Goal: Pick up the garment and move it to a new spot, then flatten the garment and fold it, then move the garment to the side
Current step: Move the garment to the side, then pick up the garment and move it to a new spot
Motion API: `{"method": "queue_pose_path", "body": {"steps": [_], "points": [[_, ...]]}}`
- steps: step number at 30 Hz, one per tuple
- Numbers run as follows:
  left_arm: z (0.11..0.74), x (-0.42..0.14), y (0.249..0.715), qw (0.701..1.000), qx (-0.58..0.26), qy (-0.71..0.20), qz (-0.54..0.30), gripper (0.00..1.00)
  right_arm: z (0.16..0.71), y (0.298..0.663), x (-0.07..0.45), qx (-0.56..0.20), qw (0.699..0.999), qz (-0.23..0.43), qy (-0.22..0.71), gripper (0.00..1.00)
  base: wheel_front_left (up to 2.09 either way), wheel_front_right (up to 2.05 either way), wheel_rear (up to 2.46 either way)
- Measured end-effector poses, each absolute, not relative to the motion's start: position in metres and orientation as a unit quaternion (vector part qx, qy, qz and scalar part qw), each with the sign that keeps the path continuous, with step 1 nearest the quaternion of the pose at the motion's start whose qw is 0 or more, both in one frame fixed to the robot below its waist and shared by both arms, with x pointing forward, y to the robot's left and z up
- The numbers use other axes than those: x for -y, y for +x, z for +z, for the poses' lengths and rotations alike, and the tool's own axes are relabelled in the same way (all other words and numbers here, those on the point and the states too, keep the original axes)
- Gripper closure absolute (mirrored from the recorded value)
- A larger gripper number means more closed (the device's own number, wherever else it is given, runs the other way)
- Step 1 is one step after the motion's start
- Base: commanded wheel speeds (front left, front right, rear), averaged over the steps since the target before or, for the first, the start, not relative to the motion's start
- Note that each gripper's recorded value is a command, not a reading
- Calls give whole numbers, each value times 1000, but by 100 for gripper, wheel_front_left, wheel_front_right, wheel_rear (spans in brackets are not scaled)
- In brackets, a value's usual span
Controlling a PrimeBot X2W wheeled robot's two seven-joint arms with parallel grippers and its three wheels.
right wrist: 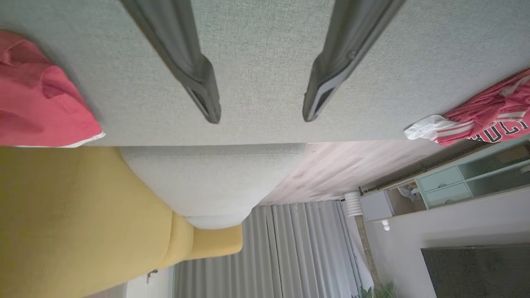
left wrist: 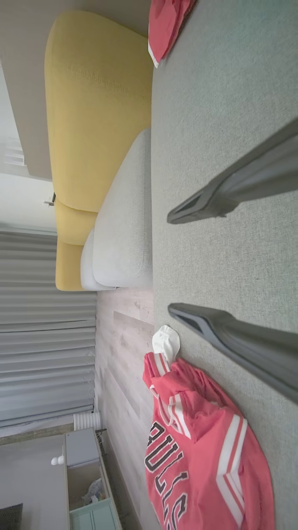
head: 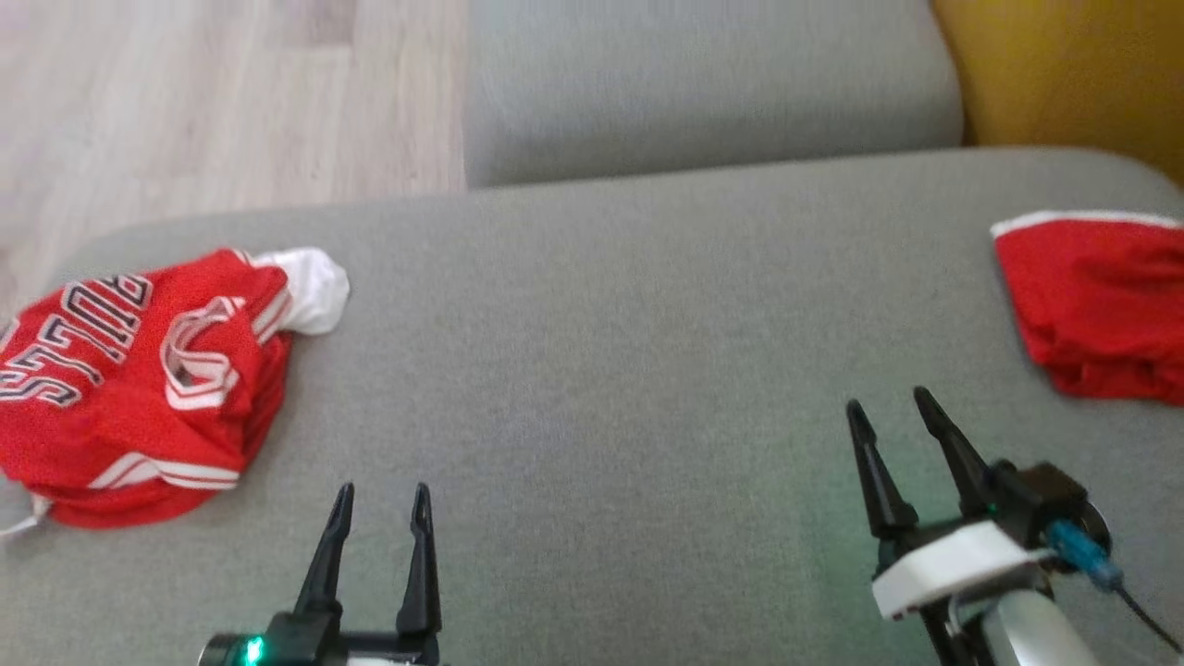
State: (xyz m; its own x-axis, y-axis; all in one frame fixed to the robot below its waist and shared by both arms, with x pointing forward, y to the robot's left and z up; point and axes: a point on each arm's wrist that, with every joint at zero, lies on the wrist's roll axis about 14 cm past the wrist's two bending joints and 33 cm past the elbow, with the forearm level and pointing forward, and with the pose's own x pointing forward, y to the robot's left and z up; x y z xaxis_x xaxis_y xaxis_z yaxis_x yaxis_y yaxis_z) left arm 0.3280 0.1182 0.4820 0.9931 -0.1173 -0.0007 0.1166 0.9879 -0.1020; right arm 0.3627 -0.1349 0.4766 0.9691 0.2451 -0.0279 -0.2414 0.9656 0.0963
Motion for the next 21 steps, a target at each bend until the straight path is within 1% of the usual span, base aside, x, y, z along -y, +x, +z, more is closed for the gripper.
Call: {"method": "queue_pose_path", "body": {"steps": [3, 9, 14, 21], "points": [[486, -125, 319, 998, 5, -47, -49, 0, 483, 351, 140, -5, 993, 108, 48, 0, 0, 0, 0], [485, -137, 305, 999, 8, -37, -34, 0, 473, 326, 134, -15, 993, 111, 32, 0, 0, 0, 0], [486, -147, 305, 999, 11, -29, -23, 0, 476, 325, 133, -10, 994, 108, 30, 0, 0, 0, 0], [484, -147, 307, 999, 7, -29, -23, 0, 475, 326, 139, -11, 995, 97, 35, 0, 0, 0, 0]]}}
